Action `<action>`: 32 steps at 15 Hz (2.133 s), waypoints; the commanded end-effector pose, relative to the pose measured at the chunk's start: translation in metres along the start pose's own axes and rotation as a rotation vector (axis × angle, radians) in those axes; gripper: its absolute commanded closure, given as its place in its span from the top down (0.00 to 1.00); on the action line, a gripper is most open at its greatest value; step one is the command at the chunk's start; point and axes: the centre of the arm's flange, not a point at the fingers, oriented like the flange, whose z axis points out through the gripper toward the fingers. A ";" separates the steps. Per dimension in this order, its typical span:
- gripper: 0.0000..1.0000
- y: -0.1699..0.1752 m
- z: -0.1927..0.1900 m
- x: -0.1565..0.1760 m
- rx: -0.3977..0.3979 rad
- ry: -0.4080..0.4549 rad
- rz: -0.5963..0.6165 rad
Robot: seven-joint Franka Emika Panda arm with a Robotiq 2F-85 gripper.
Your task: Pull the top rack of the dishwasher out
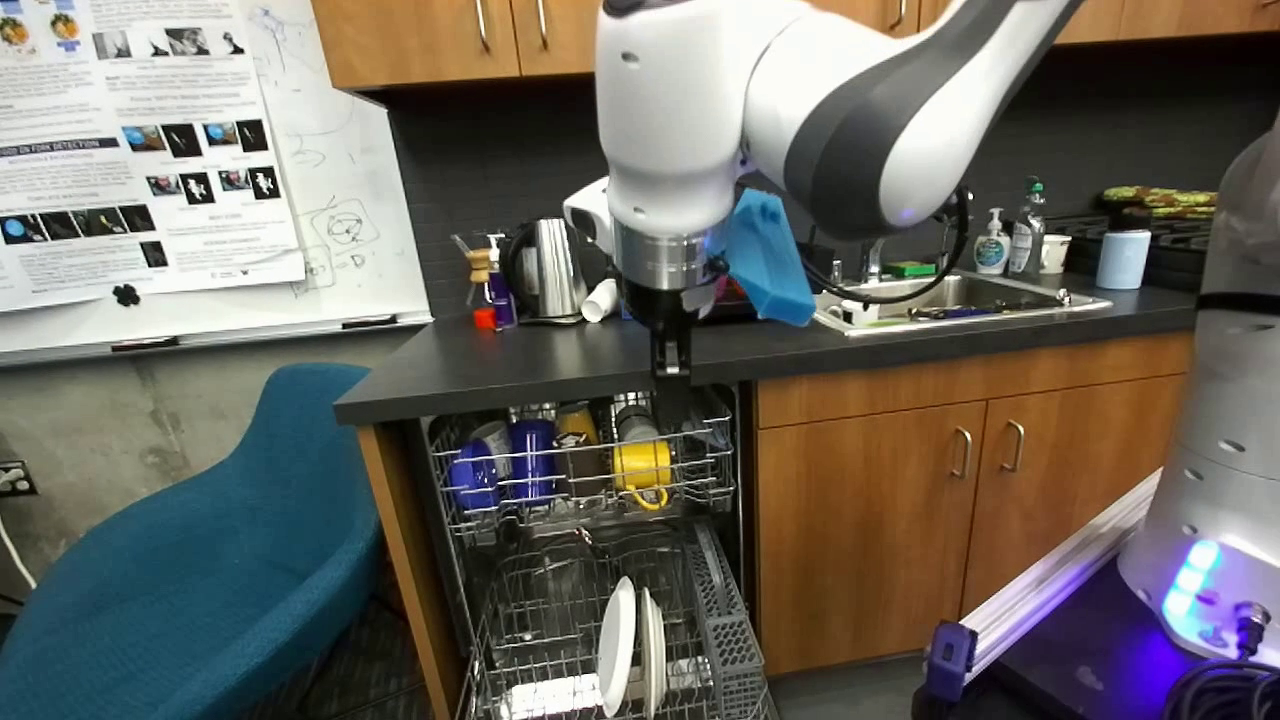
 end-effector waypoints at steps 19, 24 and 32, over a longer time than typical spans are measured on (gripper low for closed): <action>1.00 -0.048 0.133 0.118 -0.211 0.020 0.033; 1.00 -0.010 0.170 0.132 -0.216 -0.020 0.117; 1.00 0.023 0.205 0.130 -0.232 -0.066 0.169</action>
